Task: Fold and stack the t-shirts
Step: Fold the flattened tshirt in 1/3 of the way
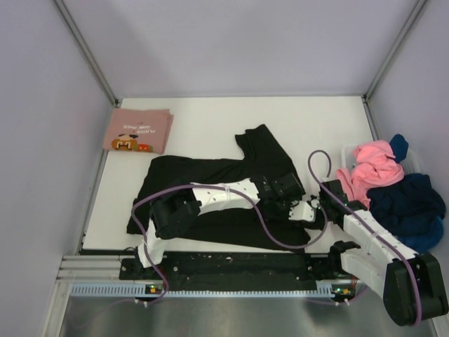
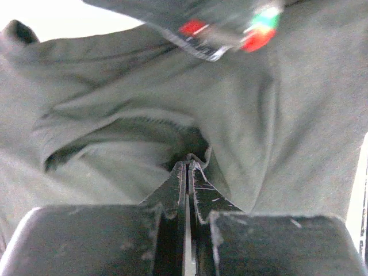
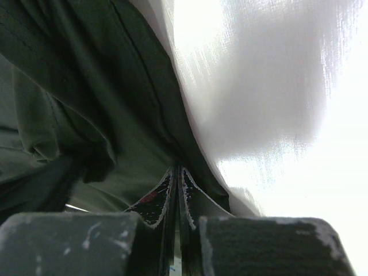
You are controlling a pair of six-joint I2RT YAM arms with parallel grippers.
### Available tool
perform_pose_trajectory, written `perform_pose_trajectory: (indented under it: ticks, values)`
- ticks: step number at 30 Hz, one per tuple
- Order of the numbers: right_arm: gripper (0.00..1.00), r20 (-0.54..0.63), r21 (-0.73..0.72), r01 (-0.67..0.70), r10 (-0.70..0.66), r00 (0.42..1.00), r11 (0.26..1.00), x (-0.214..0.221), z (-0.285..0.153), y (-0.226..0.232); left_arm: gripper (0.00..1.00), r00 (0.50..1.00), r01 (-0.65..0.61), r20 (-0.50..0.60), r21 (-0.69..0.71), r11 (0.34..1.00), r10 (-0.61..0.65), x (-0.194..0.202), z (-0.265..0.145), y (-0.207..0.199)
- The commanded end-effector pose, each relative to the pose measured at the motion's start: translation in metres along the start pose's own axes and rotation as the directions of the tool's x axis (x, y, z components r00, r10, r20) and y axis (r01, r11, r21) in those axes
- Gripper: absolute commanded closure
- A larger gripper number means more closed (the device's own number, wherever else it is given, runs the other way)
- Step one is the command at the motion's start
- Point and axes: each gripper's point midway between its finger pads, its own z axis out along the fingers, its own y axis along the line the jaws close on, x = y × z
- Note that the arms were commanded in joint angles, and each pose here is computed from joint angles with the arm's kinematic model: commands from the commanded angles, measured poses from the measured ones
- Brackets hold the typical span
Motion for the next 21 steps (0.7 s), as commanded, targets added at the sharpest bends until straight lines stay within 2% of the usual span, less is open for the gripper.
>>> perform_pose_trajectory:
  ticks: [1,5,13,21]
  values:
    - [1.00,0.007,0.025,-0.001,0.001,1.000,1.000,-0.002,0.001,-0.005,1.00,0.986,0.144,0.103,-0.151,0.978,-0.129,-0.005,-0.053,0.051]
    - [1.00,0.005,0.034,-0.004,0.004,1.000,0.999,-0.002,0.001,-0.007,1.00,0.970,0.231,0.118,-0.174,0.957,-0.213,0.017,-0.064,0.069]
    - [1.00,-0.006,0.044,-0.006,0.007,1.000,0.999,-0.001,0.002,-0.008,1.00,0.933,0.360,0.084,-0.201,0.911,-0.350,0.062,-0.060,0.088]
    - [1.00,-0.005,0.051,-0.007,0.008,1.000,0.999,-0.002,0.003,-0.010,1.00,0.867,0.487,0.023,-0.250,0.837,-0.497,0.102,-0.055,0.098]
